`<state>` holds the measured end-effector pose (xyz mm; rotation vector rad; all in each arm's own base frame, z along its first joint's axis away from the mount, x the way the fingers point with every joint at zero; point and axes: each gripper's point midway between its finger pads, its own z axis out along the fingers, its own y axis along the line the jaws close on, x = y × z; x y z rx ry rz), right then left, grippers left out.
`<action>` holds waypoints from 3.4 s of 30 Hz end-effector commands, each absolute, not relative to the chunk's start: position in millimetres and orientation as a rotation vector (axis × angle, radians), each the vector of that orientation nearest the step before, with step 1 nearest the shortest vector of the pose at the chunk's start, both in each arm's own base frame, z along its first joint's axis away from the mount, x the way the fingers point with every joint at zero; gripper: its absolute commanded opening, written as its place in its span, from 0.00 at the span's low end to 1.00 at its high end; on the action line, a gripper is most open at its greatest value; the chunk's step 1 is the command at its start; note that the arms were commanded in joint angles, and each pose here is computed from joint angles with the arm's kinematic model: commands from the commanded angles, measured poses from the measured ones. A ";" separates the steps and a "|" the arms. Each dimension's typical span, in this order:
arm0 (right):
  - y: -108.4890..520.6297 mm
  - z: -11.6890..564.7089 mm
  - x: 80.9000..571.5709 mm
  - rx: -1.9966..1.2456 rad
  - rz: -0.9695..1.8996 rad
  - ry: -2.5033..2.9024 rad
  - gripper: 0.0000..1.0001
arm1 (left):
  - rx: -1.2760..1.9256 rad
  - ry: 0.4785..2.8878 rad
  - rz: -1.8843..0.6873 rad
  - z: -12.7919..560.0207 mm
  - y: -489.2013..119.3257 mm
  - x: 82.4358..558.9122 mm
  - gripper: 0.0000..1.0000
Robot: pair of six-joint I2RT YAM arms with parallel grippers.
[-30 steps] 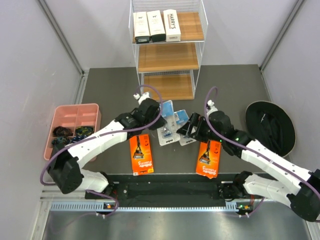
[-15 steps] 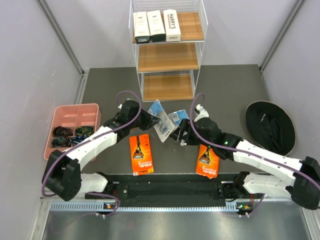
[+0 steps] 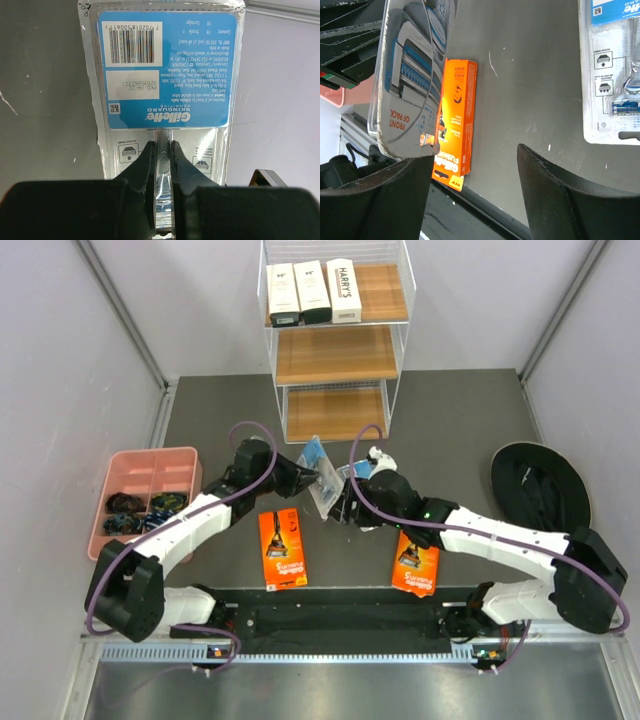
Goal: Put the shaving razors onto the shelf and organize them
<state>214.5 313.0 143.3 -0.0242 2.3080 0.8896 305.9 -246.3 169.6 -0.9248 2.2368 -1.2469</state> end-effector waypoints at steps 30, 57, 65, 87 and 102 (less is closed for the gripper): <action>348.4 188.8 219.2 -0.064 1.099 2.139 0.53 | -0.922 2.193 -1.297 175.0 -241.4 307.7 0.00; 345.9 186.4 233.2 0.020 1.049 2.116 0.00 | -0.760 2.154 -1.415 188.9 -252.4 302.5 0.34; 338.6 204.1 230.1 0.029 1.071 2.074 0.00 | -0.734 2.103 -1.226 195.1 -225.4 302.8 0.98; 329.1 239.5 225.7 0.029 1.099 2.013 0.00 | -0.605 2.160 -0.214 198.7 -82.8 282.8 0.99; 346.5 300.2 244.7 0.081 1.344 1.829 0.00 | -0.581 2.206 -0.151 180.5 -76.7 276.9 0.99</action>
